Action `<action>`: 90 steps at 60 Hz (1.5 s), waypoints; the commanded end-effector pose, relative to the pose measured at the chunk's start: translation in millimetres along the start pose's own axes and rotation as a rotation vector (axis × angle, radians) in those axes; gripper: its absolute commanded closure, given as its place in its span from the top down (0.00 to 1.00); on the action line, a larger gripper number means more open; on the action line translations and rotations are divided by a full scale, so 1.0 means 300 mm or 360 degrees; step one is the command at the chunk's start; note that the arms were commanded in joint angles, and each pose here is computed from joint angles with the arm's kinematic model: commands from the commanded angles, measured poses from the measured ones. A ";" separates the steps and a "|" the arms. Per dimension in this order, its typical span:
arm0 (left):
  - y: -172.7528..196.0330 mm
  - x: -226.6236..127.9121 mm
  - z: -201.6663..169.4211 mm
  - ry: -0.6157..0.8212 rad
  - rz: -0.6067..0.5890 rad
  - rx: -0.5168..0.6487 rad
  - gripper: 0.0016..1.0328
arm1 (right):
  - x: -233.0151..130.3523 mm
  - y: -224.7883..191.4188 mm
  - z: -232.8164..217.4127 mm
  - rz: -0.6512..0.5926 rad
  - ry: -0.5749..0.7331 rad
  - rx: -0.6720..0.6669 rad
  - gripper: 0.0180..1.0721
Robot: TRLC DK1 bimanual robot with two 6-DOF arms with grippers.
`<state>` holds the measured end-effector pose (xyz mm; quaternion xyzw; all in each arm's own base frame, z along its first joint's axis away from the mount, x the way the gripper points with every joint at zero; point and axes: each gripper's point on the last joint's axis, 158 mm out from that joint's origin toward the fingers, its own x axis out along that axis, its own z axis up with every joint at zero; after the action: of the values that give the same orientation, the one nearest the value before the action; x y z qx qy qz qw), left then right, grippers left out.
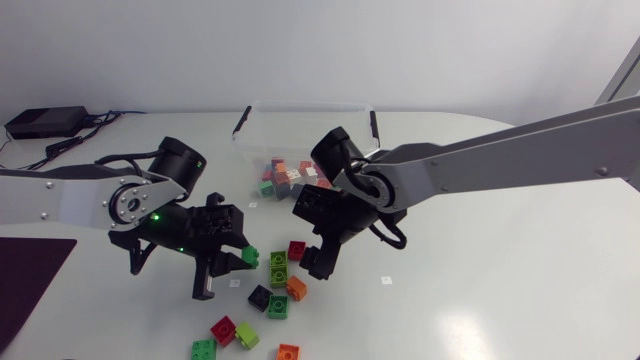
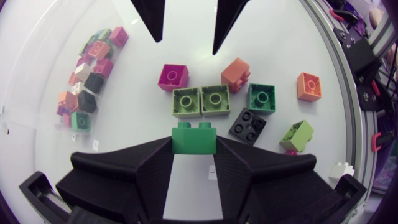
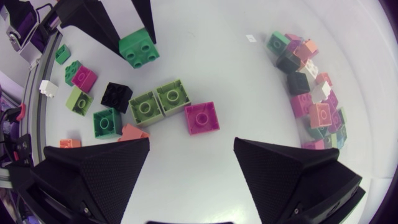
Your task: Place the duplo bricks in the container
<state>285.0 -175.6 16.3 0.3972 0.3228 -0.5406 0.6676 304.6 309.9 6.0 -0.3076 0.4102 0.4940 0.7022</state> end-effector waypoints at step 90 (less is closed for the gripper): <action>0.648 -0.469 0.175 -0.0714 0.0851 -0.0912 0.21 | 0.141 0.044 0.002 0.0295 0.0376 -0.0296 0.34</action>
<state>432.0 -133.6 190.4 0.1569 0.1979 -0.3122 0.9158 308.3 334.5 -35.3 -0.3821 0.4727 0.5434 0.5790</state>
